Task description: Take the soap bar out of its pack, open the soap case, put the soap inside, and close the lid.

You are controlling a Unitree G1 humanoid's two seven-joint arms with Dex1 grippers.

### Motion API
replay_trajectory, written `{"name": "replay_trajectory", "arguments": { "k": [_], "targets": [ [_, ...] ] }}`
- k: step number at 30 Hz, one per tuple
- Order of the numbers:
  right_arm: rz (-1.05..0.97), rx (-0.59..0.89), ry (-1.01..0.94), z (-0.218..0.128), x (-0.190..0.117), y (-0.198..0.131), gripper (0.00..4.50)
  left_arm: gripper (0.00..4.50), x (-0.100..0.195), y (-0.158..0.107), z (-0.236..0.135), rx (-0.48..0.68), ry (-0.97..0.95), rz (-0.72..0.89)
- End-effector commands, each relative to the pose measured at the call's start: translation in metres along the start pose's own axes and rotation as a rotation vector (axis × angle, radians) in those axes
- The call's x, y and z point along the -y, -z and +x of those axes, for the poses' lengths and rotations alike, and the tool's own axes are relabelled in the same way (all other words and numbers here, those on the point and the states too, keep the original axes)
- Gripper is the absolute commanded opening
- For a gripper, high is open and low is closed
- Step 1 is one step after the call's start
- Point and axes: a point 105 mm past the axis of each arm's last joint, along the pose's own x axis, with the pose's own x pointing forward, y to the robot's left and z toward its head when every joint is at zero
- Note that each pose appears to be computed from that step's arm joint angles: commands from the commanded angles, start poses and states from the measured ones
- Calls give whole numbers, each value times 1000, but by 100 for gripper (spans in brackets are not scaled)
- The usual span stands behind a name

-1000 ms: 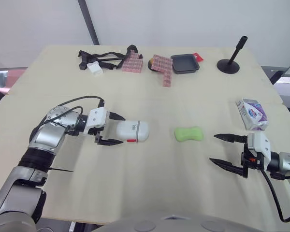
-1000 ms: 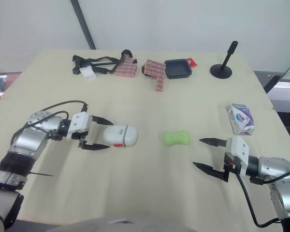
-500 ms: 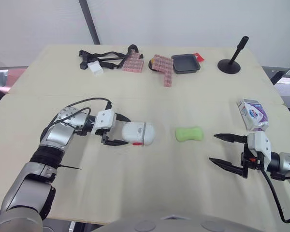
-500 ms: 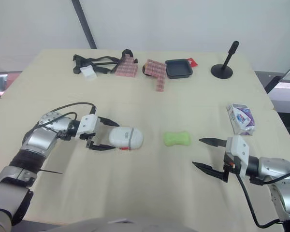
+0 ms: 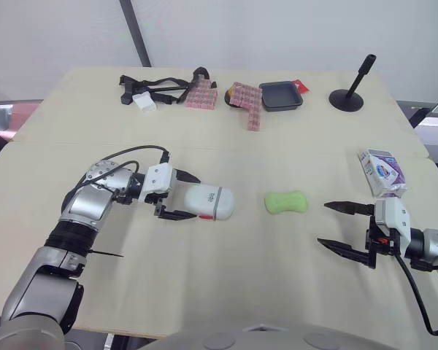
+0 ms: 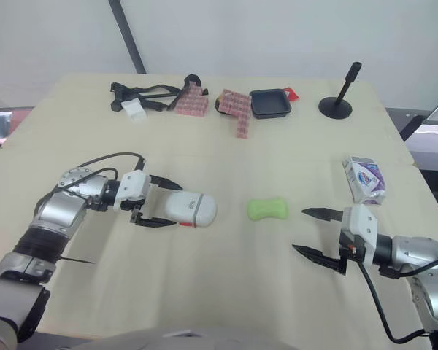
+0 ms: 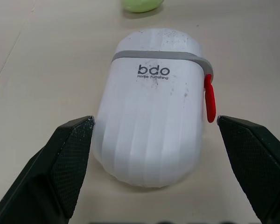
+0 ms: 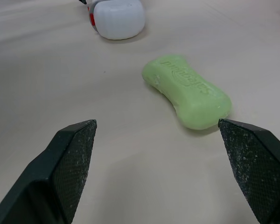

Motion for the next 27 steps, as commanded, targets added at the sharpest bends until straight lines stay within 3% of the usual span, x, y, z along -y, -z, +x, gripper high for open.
{"name": "replay_trajectory", "arguments": {
  "k": [1,27],
  "targets": [
    [-27,-1,9,-7,2,-2,447,450,-1,0,1,-12,7,28],
    [-17,7,15,-8,-1,-1,447,450,1,3,9,-15,5,40]
  ]
}}
